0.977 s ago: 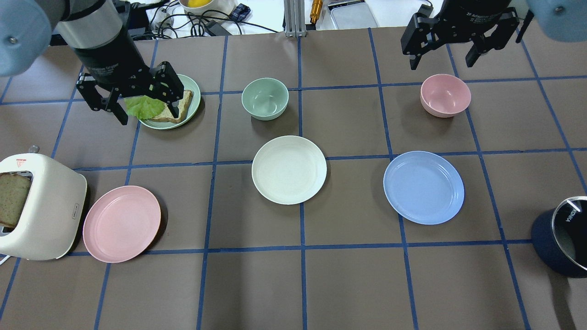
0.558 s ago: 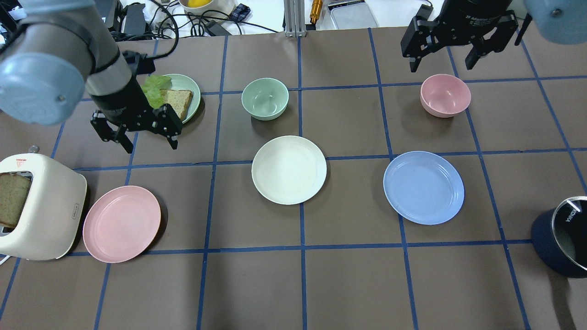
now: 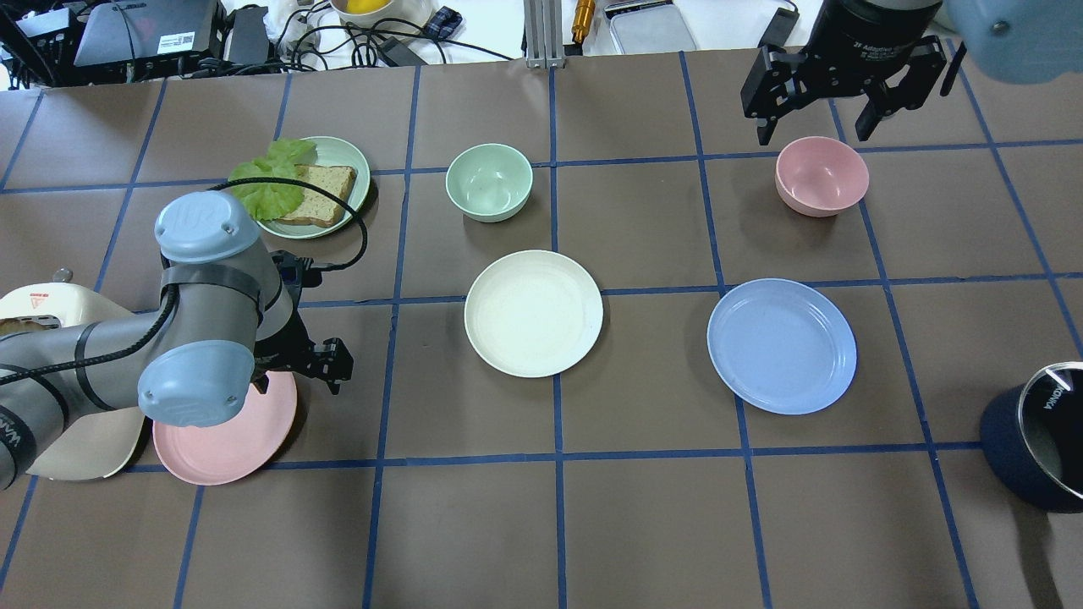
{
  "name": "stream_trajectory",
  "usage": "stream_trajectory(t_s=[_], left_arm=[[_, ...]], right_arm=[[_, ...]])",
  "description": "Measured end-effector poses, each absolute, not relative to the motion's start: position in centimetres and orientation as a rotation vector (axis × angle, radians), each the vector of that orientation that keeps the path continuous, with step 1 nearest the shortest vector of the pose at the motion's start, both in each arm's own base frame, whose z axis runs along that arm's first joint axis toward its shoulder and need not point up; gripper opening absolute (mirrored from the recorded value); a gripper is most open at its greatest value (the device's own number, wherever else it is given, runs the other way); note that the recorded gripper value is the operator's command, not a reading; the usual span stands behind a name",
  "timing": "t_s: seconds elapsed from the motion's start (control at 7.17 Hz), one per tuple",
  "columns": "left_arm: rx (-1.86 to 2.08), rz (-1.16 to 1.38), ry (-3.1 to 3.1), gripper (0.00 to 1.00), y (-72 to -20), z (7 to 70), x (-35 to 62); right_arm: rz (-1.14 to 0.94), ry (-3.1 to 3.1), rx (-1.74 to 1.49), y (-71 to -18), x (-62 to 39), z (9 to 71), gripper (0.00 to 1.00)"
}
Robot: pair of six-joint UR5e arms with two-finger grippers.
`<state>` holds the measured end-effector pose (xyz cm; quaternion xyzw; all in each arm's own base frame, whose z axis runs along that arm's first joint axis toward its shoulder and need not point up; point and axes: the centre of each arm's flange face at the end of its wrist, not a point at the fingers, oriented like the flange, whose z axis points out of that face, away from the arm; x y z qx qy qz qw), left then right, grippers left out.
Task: Stack three plates with pink and blue
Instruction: 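Lower left gripper to pink plate rim while right gripper reaches blue plate, then grip pink plate rim with left gripper while right gripper grips blue plate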
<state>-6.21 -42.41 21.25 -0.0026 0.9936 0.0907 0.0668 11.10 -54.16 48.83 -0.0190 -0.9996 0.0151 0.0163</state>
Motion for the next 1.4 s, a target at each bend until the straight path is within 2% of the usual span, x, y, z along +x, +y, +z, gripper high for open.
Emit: stream_trajectory(t_s=[0.42,0.56,0.7,0.84,0.98,1.12,1.26,1.4], left_arm=[[0.013,0.336,2.948,0.61,-41.8,19.4,-5.8],[0.017,0.347,2.936,0.45,-41.8,19.1,-5.6],[0.020,0.358,2.930,0.35,-41.8,18.8,-5.6],[0.022,0.365,2.928,0.32,-41.8,18.6,-5.5],[0.023,0.370,2.927,0.20,-41.8,18.5,-5.5],[0.024,0.374,2.926,0.17,-41.8,18.4,-5.5],[0.024,0.376,2.926,0.06,-41.9,18.3,-5.5],[0.026,0.377,2.926,0.00,-41.9,18.3,-5.5]], right_arm=[[-0.117,-3.120,-0.146,-54.0,4.5,42.6,1.00],[-0.137,-3.113,-0.157,-53.7,3.4,39.7,1.00],[-0.149,-3.090,-0.164,-53.0,2.4,36.3,1.00],[-0.171,-3.061,-0.175,-51.9,1.6,33.0,1.00],[-0.179,-3.046,-0.175,-50.7,0.8,30.1,1.00],[-0.166,-3.042,-0.157,-49.3,-0.2,27.2,1.00],[-0.149,-3.043,-0.154,-47.7,-1.1,24.7,1.00],[-0.141,-3.047,-0.161,-46.2,-1.8,22.8,1.00]])
